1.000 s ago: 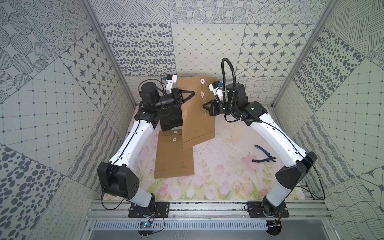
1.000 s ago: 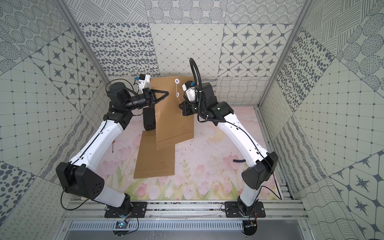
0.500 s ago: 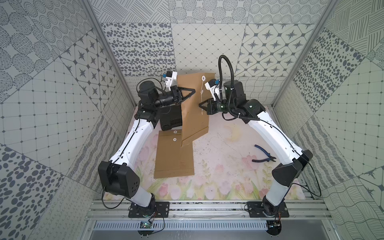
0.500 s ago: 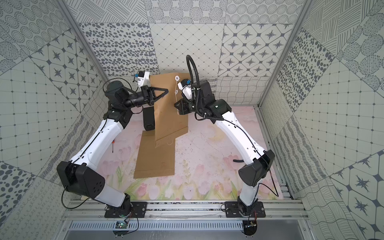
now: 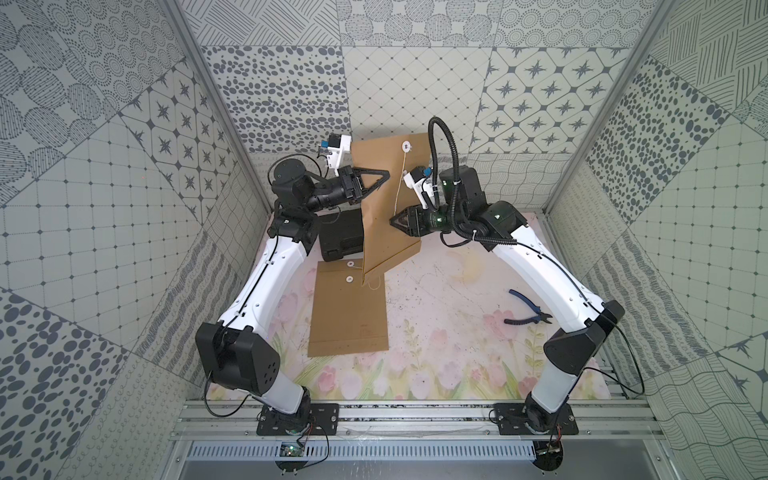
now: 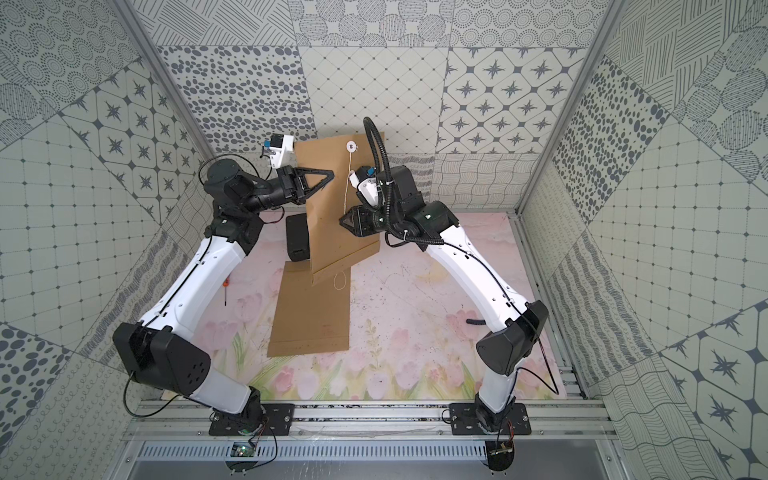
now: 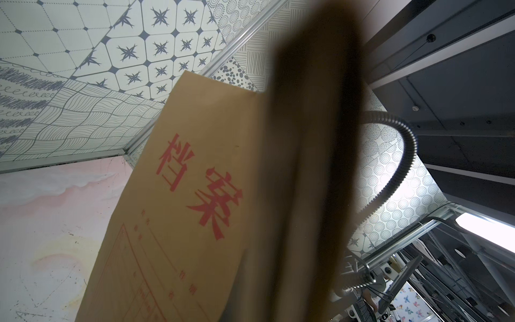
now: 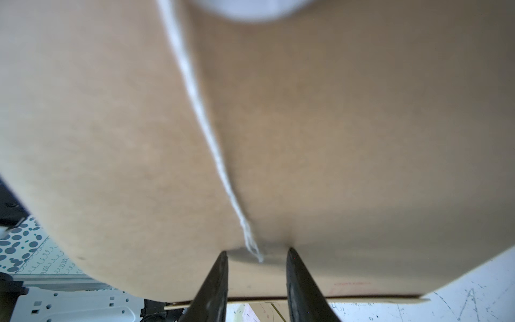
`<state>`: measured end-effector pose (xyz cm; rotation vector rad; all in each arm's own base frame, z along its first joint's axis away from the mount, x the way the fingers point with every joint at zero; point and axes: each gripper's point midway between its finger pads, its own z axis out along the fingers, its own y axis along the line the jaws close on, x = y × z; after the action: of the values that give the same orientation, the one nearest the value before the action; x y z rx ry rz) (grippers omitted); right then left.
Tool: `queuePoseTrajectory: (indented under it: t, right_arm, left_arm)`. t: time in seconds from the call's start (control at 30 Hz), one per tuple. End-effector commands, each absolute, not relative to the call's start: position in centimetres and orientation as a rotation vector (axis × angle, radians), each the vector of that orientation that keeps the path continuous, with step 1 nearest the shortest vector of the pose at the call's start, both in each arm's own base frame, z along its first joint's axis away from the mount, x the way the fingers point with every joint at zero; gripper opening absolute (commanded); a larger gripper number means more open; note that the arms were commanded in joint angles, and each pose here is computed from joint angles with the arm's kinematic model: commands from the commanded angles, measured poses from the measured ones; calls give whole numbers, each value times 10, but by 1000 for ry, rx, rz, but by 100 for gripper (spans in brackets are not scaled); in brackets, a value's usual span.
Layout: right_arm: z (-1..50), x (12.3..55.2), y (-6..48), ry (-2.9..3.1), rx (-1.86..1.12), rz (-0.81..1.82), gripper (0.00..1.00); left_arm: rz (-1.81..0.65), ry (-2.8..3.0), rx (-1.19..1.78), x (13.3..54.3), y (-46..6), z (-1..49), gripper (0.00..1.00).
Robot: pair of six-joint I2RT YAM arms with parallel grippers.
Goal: Close the mouth of the file bag
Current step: Close the file bag, then place the file bag at the center of the board.
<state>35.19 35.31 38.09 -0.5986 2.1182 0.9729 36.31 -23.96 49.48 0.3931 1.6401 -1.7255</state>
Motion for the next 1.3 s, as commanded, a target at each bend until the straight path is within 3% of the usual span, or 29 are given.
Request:
queuePoseTrajectory:
  t: [0.0, 0.13, 0.33, 0.53, 0.77, 0.97, 1.07, 1.13, 1.2, 1.27]
  right_arm:
    - [387, 360, 329, 2100, -521, 956, 38]
    - [379, 367, 294, 2119, -441, 925, 48]
    - [378, 350, 254, 2120, -354, 1056, 77]
    - [355, 370, 173, 2150, 6, 834, 80]
    - [322, 378, 131, 2199, 144, 563, 79]
    - [269, 383, 133, 2323, 125, 445, 70]
    - [240, 387, 139, 2362, 133, 430, 51]
    - [220, 391, 141, 2385, 154, 431, 30]
    - [201, 395, 140, 2415, 173, 409, 20]
    - [184, 399, 140, 2442, 187, 388, 16]
  left_arm:
    - [-1719, 1507, 498, 346, -237, 525, 0]
    - [-1736, 1520, 473, 351, -238, 516, 0]
    - [-1767, 1600, 343, 379, -250, 462, 0]
    - [-1848, 1643, 297, 391, -301, 411, 0]
    - [-2036, 1885, 228, 357, -421, 271, 0]
    - [-1861, 2114, 207, 365, -443, 172, 1]
    - [-1777, 2230, 178, 374, -439, 129, 8]
    - [-1726, 2304, 149, 379, -431, 102, 13]
    - [-1693, 2353, 138, 381, -422, 84, 22]
    - [-1662, 2405, 128, 382, -412, 70, 32]
